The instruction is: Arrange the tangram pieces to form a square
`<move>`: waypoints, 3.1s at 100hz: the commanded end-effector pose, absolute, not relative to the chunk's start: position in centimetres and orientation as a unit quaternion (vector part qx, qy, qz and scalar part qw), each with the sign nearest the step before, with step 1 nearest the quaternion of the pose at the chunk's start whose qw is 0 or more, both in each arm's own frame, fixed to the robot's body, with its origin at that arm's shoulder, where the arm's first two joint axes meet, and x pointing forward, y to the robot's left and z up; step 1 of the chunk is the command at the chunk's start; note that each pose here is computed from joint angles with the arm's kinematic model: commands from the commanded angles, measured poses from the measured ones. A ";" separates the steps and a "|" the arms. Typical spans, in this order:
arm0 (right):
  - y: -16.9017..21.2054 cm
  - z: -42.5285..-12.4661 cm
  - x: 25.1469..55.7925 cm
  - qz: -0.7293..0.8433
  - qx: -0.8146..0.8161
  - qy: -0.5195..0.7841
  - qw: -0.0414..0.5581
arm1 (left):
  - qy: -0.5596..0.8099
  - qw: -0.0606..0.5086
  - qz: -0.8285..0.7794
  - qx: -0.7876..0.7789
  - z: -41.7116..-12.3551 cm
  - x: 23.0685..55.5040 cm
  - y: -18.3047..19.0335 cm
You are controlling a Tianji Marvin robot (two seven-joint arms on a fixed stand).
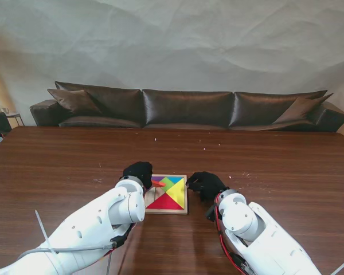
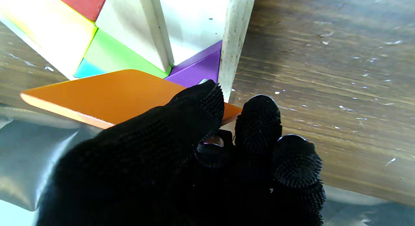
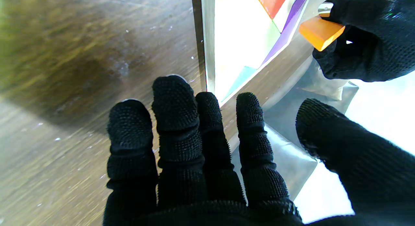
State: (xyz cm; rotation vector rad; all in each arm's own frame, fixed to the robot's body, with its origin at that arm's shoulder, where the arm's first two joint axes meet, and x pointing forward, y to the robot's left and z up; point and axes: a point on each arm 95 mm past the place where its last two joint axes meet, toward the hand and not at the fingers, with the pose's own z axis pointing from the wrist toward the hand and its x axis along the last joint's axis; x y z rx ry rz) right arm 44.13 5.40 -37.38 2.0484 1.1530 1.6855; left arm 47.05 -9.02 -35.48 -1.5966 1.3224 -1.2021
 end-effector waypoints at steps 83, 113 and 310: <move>5.8 -37.4 43.8 0.575 0.706 0.398 0.113 | 0.505 0.366 -0.463 -0.630 -36.7 47.3 -10.7; 5.8 -37.4 43.8 0.575 0.706 0.397 0.114 | 0.509 0.359 -0.459 -0.633 -36.7 46.9 -10.3; 5.8 -37.5 43.8 0.573 0.707 0.398 0.113 | 0.572 0.291 -0.453 -0.619 -34.3 45.6 -6.4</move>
